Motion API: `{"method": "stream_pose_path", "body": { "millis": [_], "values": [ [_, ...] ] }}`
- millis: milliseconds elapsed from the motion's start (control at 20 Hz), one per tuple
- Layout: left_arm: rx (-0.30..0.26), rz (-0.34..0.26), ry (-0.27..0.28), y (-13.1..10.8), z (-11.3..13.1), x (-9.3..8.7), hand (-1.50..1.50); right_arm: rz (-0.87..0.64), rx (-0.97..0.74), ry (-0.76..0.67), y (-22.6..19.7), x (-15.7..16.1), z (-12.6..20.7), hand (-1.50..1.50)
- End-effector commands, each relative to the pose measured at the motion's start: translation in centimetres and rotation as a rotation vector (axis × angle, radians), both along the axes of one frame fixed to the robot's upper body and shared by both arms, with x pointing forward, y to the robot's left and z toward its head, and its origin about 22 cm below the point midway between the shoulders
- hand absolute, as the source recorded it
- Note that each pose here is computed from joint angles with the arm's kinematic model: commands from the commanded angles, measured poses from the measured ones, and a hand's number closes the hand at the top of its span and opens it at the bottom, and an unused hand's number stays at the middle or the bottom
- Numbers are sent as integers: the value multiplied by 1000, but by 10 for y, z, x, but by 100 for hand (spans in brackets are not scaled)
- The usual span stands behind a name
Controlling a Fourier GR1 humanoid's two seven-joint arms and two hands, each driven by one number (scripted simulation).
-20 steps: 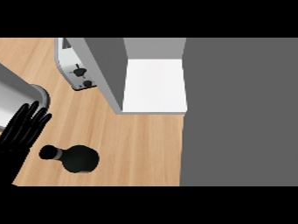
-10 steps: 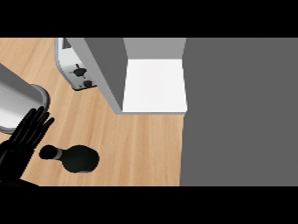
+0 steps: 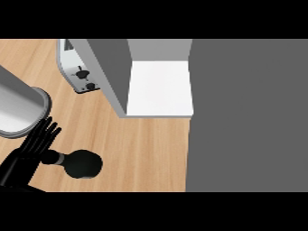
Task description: Pick up the wine, place it into the cabinet and close the cabinet
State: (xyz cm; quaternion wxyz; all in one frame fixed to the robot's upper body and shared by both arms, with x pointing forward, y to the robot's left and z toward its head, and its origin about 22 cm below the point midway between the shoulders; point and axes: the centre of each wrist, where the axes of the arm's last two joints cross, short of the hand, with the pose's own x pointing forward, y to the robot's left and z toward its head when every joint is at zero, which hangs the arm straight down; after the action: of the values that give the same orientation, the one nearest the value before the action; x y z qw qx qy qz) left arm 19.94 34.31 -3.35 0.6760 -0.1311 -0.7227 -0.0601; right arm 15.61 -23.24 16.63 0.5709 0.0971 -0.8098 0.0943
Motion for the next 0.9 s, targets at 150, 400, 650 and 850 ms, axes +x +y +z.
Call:
{"method": "stream_pose_path", "body": {
  "millis": [150, 400, 650, 850],
  "values": [
    [-4, -20, 49, -5, -42, 12, -150, 2, 0, -15, 1, -3, 5, -150],
    [-14, -24, 55, -16, -49, 24, -150, 1, -8, -7, -3, -17, -3, -150],
    [-9, -40, 74, -22, -73, 14, -150, 2, -15, -13, -22, -10, 8, -150],
    [0, -46, 81, -19, -88, 29, -150, -31, -11, -23, 0, 0, 7, -150]
  ]
}}
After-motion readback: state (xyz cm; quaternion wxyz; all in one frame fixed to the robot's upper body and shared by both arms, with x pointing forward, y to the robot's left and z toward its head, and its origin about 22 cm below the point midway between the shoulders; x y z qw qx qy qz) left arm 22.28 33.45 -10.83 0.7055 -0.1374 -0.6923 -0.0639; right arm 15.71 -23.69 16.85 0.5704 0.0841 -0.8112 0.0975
